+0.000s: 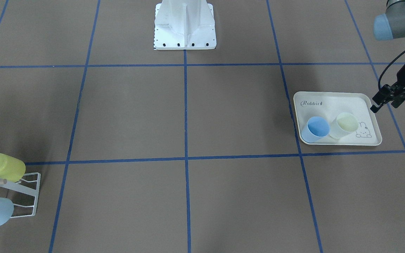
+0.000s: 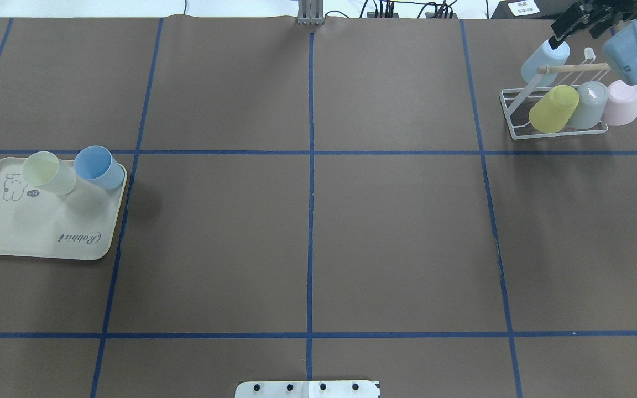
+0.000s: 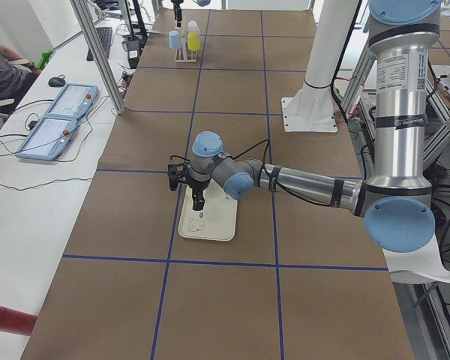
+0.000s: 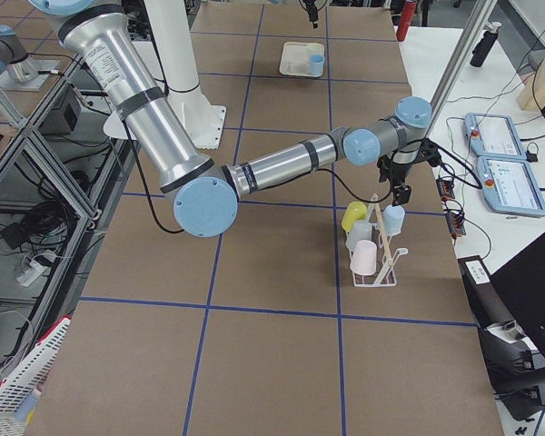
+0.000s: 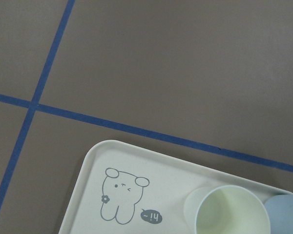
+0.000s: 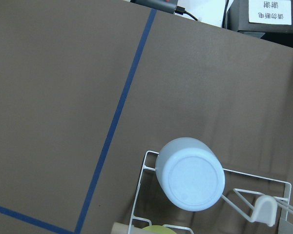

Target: Transfer IKEA cup to right arm and place on rack

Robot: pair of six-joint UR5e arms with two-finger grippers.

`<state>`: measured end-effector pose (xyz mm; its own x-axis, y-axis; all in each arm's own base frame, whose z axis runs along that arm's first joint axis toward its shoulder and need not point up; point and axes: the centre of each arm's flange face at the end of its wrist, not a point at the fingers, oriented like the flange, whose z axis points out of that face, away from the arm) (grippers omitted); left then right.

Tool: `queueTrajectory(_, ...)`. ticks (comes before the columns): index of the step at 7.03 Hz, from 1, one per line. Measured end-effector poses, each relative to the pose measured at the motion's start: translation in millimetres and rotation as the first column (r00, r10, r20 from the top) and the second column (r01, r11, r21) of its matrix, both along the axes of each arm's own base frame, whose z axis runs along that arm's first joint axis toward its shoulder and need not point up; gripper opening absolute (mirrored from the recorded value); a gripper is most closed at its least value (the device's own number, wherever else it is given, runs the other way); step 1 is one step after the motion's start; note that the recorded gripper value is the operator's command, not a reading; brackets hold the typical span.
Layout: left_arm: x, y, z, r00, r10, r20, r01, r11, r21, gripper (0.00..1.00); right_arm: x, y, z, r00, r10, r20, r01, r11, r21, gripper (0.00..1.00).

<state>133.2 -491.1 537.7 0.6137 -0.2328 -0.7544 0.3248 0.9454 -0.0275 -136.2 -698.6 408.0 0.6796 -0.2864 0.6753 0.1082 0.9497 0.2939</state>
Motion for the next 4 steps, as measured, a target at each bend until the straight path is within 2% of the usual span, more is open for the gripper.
queueTrajectory(3, 52, -14, 2, 0.997, 0.073, 0.008, -0.073, 0.997, -0.028, 0.79, 2, 14, -5, 1.000, 0.017, 0.016, -0.017, 1.000, -0.005, 0.99)
queueTrajectory(4, 66, -12, 5, 0.995, 0.096, 0.010, -0.096, 0.995, -0.034, 0.68, 1, 15, -5, 1.000, 0.016, 0.020, -0.016, 1.000, -0.007, 0.99)
